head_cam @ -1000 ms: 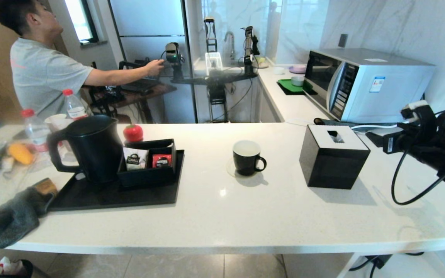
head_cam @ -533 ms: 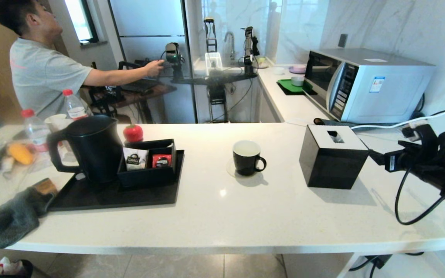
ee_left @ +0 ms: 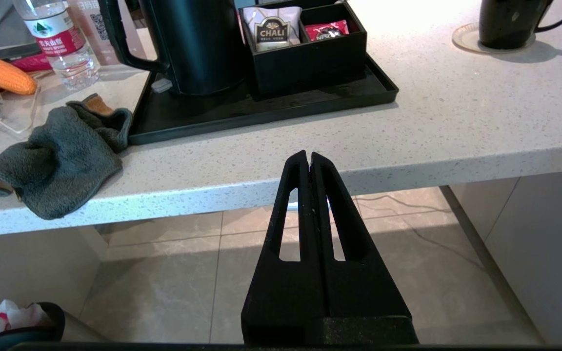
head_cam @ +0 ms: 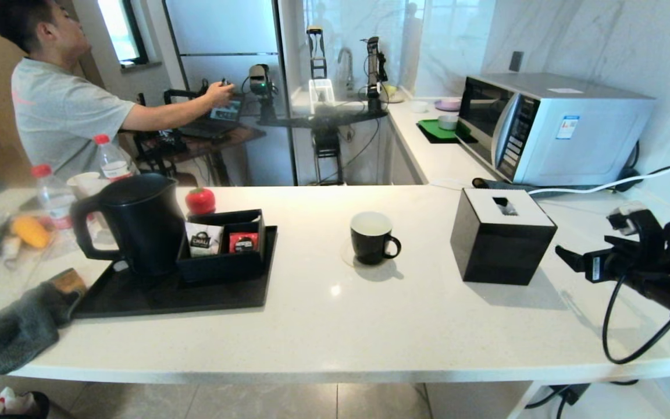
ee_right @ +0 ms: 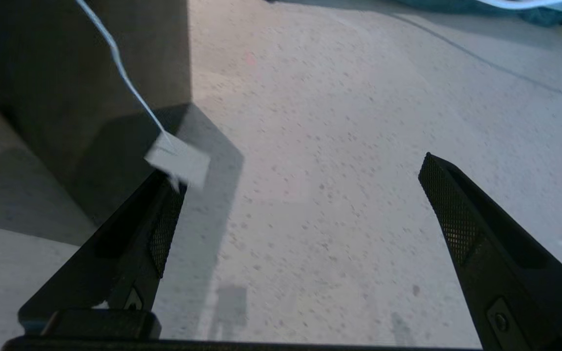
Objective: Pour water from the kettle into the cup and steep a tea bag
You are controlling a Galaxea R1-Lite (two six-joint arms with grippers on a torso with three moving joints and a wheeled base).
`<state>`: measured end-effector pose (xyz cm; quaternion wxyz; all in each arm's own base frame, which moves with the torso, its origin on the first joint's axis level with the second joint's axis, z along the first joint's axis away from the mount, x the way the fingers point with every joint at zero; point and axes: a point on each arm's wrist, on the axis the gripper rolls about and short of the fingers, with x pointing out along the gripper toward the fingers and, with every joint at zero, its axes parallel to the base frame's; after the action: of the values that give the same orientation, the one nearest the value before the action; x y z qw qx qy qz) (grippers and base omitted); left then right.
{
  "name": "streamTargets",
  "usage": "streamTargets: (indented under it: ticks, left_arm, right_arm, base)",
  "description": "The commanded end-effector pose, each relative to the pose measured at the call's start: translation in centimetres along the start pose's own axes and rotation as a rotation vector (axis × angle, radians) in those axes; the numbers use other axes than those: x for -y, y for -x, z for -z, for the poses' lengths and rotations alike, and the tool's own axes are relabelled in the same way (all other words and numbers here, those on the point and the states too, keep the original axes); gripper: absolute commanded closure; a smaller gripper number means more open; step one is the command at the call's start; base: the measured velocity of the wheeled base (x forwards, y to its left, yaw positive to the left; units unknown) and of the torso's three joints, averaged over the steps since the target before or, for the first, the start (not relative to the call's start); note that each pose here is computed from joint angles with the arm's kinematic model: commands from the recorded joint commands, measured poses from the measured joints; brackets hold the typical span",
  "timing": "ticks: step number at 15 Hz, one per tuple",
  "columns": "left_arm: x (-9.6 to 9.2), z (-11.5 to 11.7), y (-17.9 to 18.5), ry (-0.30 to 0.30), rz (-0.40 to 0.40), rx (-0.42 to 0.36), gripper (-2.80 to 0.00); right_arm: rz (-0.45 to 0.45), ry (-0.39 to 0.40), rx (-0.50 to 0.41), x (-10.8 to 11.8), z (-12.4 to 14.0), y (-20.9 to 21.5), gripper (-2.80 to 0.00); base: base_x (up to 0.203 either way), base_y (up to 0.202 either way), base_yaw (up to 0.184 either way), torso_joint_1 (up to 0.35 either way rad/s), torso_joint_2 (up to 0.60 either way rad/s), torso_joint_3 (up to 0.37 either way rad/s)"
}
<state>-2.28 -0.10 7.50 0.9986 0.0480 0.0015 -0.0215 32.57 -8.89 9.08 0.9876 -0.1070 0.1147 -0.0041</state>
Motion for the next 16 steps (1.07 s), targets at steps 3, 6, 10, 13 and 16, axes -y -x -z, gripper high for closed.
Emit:
streamTargets:
  ticks: [3,6,10,13,16]
  left_arm:
    - [0.0,0.0,0.0,0.001,0.0,0.001,0.0]
    - [0.0,0.0,0.0,0.006,-0.001,0.0,0.0]
    - [0.0,0.0,0.0,0.006,-0.001,0.0,0.0]
    - [0.0,0.0,0.0,0.006,-0.001,0.0,0.0]
    - [0.0,0.0,0.0,0.006,-0.001,0.0,0.0]
  right_arm:
    - [0.051,-0.005,0.009,1.7,0.2,0.3,-2.8]
    - [0.079,-0.015,-0.002,2.6,0.6,0.6,-2.8]
    - [0.085,-0.01,0.035,3.5,-0.1,0.5,0.0]
    - [0.106,0.025,0.151,5.1,-4.1,-0.4,0.0]
    - [0.045,0.051,0.23,6.3,-10.5,-0.6,0.0]
  base:
    - [0.0,0.0,0.0,0.0,0.0,0.0]
    - [0.0,0.0,0.0,0.0,0.0,0.0]
    - [0.0,0.0,0.0,0.0,0.0,0.0]
    - [0.0,0.0,0.0,0.0,0.0,0.0]
    - [0.0,0.0,0.0,0.0,0.0,0.0]
